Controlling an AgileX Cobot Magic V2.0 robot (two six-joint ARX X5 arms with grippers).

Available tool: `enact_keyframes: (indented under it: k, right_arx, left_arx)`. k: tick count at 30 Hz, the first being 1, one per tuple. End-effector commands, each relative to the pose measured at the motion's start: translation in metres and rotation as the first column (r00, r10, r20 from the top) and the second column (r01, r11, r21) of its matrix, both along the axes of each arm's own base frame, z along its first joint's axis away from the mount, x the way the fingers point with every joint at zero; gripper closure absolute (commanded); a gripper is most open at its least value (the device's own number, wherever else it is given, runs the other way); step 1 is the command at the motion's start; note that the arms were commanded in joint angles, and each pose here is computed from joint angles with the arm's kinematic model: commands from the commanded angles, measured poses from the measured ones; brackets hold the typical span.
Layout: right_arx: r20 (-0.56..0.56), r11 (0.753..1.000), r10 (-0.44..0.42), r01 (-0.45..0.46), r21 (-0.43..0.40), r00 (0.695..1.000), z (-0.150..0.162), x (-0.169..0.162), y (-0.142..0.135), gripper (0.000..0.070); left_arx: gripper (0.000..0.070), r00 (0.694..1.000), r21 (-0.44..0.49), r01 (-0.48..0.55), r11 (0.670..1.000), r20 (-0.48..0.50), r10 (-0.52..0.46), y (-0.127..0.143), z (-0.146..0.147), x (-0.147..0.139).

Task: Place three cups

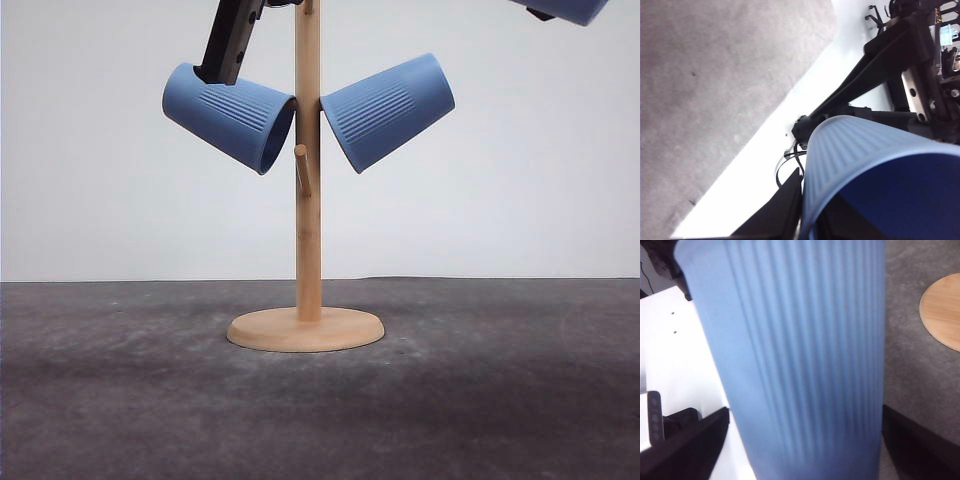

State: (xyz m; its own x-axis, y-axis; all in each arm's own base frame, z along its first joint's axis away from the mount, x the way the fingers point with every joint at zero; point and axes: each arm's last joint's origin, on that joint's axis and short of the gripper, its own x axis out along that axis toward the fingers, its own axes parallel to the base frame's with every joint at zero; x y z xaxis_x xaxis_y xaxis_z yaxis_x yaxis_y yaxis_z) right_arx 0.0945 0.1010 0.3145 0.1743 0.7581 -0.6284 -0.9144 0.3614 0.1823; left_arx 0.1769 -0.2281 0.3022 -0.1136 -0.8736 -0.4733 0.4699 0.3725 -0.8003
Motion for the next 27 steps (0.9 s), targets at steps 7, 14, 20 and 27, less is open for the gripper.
enact_keyframes:
  k: [7,14,20,27]
  right_arx:
    - [-0.019,1.0,0.007,-0.008,-0.008,1.0,-0.001,0.002,0.005,0.0307]
    - [-0.02,1.0,0.008,-0.008,-0.006,1.0,0.0,0.002,0.005,0.0307]
    - [-0.007,1.0,-0.013,0.013,0.024,1.0,0.005,-0.005,-0.003,0.0307]
    - [-0.12,0.996,-0.089,0.086,-0.035,0.989,0.001,-0.022,-0.023,0.0305]
  left_arx:
    - [0.0698,1.0,-0.017,0.019,1.0,0.011,-0.019,-0.007,0.005,-0.002]
    - [0.0612,0.999,-0.021,0.031,0.999,0.028,-0.031,-0.007,0.005,-0.002]
    - [0.0206,0.997,-0.027,0.043,0.999,0.058,-0.041,-0.005,0.005,0.001]
    - [0.0102,0.996,-0.064,0.042,0.997,0.08,-0.037,0.011,0.006,0.018]
